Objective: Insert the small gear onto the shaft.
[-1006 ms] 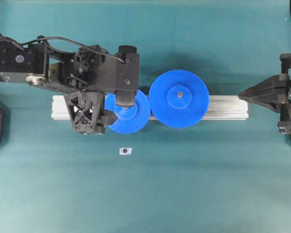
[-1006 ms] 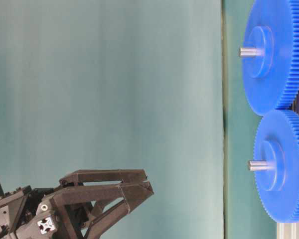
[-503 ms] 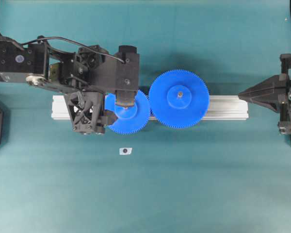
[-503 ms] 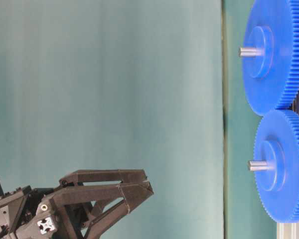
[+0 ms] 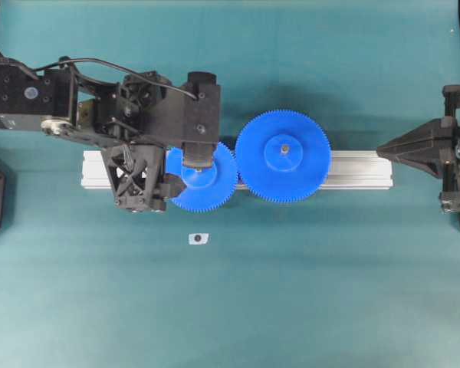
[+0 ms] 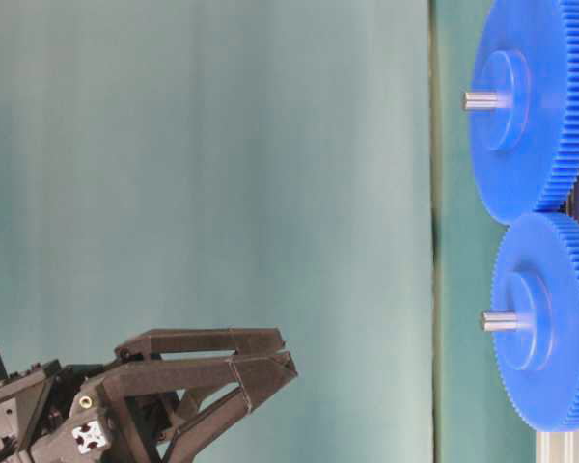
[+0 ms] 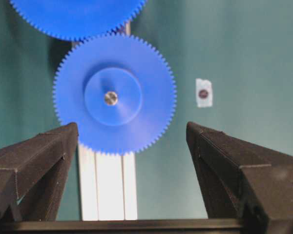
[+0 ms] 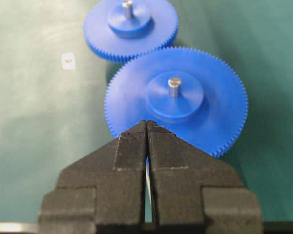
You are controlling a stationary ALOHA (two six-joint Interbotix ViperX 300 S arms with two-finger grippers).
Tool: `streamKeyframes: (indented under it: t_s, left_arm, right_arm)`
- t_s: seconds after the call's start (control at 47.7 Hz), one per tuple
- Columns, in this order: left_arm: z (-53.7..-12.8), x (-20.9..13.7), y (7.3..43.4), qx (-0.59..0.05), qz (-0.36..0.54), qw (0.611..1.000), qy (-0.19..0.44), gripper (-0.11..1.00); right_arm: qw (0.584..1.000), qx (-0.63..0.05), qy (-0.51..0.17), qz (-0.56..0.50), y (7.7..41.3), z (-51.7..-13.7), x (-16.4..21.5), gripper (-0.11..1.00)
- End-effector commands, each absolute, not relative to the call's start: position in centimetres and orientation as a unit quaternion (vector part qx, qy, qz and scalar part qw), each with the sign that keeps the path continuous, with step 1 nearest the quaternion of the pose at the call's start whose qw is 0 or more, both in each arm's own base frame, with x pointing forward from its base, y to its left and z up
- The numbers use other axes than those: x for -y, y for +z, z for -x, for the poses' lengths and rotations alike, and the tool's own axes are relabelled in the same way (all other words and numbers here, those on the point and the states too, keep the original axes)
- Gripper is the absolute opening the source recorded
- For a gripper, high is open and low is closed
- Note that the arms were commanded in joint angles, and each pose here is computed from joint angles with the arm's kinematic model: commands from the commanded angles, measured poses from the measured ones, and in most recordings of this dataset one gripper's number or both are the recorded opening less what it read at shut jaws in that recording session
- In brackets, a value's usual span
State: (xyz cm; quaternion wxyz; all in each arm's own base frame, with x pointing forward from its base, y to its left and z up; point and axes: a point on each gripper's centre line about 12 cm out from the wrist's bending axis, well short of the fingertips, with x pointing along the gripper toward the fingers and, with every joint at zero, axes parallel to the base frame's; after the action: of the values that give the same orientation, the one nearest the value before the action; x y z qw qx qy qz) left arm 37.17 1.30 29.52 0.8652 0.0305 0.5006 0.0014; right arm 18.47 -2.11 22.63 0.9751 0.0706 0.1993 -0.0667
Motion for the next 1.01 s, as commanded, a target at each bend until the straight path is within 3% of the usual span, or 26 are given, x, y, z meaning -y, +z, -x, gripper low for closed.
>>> streamKeyframes:
  t_s: [0.0,0.985]
  left_arm:
    - [-36.96,-1.28,31.19,-0.479,-0.033,0.877,0.003,0.84]
    - [-37.01,-1.28,30.91,-0.482,-0.032,0.876,0.003,0.84]
  right_arm:
    - [0.975,-0.195,-0.068,-0.076,22.94,-18.66,2.13,0.01]
    - [0.975,-0.195,-0.068,-0.076,22.89,-18.65,2.13,0.0]
